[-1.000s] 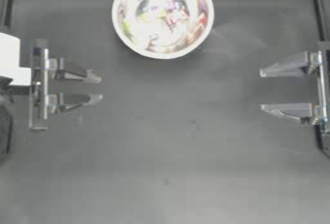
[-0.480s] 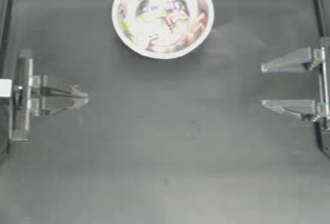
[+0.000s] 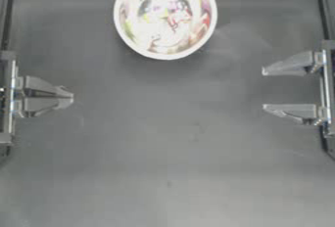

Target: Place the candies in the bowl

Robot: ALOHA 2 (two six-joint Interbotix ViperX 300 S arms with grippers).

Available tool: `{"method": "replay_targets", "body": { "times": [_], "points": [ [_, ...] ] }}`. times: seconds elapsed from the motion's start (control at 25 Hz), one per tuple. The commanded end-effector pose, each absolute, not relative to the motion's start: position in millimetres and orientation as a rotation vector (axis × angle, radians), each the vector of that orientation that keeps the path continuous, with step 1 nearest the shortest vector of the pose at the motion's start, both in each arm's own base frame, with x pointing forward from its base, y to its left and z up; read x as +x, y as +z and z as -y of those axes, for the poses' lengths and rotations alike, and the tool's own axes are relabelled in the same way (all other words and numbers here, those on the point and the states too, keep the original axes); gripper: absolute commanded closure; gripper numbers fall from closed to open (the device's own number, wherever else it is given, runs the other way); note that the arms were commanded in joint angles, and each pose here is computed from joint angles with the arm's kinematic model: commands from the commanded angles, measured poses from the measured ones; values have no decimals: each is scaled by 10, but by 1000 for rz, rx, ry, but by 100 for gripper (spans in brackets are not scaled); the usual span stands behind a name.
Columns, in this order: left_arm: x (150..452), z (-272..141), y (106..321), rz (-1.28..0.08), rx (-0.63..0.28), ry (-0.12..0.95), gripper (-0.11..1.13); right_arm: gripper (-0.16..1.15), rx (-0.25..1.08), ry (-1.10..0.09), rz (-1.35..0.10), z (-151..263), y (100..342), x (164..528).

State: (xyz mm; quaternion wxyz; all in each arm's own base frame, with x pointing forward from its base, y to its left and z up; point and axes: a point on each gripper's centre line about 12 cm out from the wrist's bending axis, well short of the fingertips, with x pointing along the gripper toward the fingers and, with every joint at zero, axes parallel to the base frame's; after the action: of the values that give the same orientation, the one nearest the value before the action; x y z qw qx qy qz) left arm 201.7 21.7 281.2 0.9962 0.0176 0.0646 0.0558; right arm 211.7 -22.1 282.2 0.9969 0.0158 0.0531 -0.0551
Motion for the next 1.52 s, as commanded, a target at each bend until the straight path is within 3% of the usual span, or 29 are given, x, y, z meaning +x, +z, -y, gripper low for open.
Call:
{"method": "replay_targets", "body": {
  "times": [0.04, 1.52],
  "points": [
    [1992, -210, 2855, -106, 53, 110, 45, 4, 16, -105, -98, 215, 2850, 2135],
    [1645, -162, 2764, -35, 56, 100, 45, 4, -14, -114, -76, 224, 2751, 1997]
  ]
}}
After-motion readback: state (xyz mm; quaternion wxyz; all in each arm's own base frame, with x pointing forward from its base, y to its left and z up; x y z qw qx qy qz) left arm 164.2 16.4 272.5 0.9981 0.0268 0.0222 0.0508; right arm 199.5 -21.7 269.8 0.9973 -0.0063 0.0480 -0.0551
